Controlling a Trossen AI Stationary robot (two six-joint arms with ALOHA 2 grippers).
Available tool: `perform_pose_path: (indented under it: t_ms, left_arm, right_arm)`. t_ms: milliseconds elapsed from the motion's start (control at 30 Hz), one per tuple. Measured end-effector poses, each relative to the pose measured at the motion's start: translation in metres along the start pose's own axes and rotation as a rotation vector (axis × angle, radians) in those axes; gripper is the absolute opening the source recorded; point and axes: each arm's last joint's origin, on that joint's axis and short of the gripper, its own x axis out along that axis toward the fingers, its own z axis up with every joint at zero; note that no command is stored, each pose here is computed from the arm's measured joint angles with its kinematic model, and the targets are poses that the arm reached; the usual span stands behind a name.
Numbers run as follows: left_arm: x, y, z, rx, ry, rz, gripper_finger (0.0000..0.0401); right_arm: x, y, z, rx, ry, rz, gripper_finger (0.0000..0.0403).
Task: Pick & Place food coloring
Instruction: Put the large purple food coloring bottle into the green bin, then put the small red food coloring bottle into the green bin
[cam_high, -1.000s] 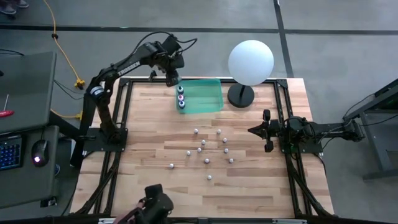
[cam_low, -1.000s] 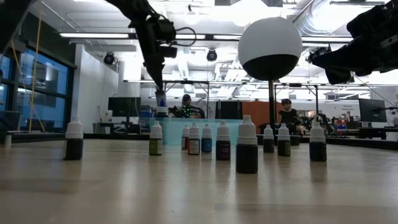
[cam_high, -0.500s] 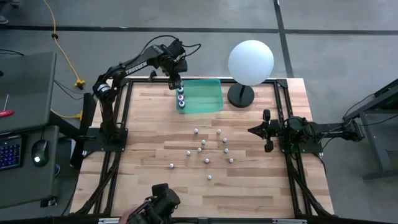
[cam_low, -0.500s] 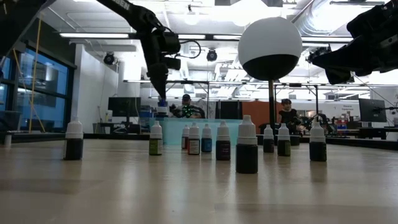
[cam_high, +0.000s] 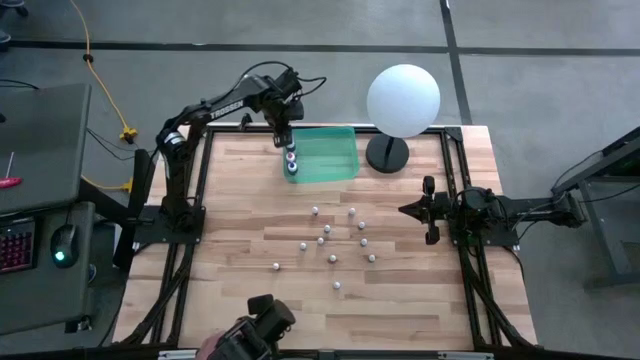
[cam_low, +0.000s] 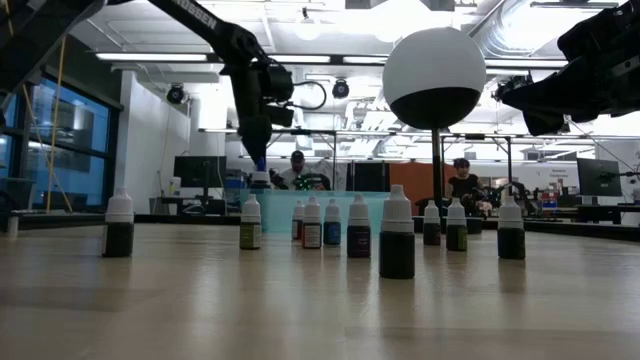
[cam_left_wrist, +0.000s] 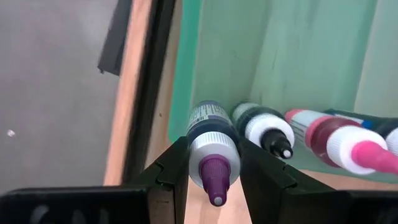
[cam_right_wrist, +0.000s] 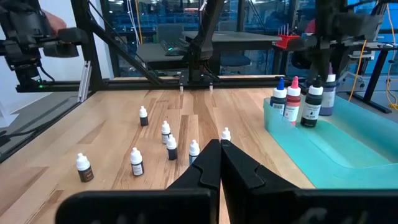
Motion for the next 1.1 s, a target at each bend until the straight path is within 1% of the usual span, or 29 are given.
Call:
perform_pose_path:
  t_ms: [233, 433, 533, 767, 1100]
  left_arm:
    - [0.013, 0.001, 0.001, -0.019, 0.018, -0.026, 0.0107]
    - [0.015, 0.001, 0.002, -0.019, 0.014, -0.023, 0.0107]
    - [0.015, 0.002, 0.002, -0.019, 0.012, -0.021, 0.0118]
    - [0.015, 0.002, 0.002, -0.019, 0.011, -0.021, 0.0157]
    - [0.015, 0.002, 0.002, -0.023, 0.013, -0.02, 0.0166]
  right_arm:
    - [0.0, 0.0, 0.0, 0.0, 0.0, 0.0, 0.0]
    - [0.0, 0.0, 0.0, 0.0, 0.0, 0.0, 0.0]
    - [0.0, 0.0, 0.0, 0.0, 0.0, 0.0, 0.0]
    - [0.0, 0.0, 0.0, 0.0, 0.0, 0.0, 0.0]
    - [0.0, 0.0, 0.0, 0.0, 0.0, 0.0, 0.0]
